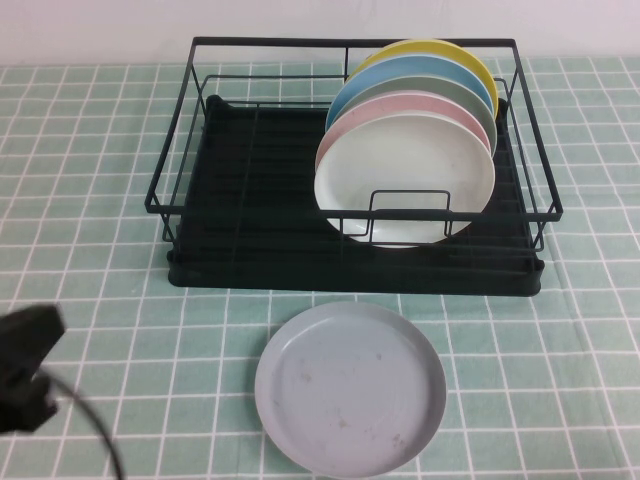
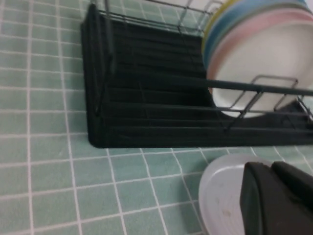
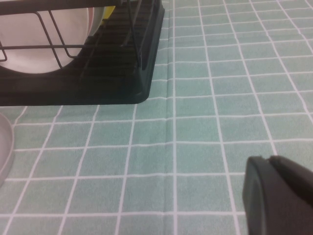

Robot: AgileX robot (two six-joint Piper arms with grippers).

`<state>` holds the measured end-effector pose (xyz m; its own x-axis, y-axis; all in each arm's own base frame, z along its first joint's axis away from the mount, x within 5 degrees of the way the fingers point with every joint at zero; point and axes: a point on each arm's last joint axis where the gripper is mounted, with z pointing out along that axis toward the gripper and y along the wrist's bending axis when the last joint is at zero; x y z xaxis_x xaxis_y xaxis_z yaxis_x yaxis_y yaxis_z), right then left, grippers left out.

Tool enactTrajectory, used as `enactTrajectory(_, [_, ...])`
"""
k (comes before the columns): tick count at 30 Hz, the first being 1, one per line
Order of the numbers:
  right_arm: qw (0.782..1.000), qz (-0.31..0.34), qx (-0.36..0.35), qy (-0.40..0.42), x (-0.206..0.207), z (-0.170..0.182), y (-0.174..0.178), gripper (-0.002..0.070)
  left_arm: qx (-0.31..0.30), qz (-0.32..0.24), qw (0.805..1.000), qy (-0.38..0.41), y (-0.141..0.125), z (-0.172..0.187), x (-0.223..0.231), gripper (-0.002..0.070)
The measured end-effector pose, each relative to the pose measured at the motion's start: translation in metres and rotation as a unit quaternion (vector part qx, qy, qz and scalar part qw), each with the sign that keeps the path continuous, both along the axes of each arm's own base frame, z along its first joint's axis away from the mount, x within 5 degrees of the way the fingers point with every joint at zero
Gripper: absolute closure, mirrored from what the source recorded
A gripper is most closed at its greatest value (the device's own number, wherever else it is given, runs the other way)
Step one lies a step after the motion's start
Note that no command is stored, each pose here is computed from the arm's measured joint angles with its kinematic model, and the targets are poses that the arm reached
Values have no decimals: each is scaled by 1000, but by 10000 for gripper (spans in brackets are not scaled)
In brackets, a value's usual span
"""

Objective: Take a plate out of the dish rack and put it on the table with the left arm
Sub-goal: Grasp the plate from the shelf

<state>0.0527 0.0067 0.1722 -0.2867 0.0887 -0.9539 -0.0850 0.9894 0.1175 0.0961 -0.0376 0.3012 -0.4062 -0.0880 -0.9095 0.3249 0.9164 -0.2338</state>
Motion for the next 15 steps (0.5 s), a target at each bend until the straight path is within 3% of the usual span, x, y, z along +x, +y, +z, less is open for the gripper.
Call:
enactTrajectory(5, [1000, 0, 0, 0, 0, 0, 0, 694, 100, -130, 986, -3, -18, 38, 45, 679])
enactTrajectory(10, [1000, 0, 0, 0, 0, 0, 0, 694, 161, -262, 951, -19, -36, 53, 96, 679])
enactTrajectory(15, [1000, 0, 0, 0, 0, 0, 0, 694, 179, -322, 929, -15, -48, 55, 148, 679])
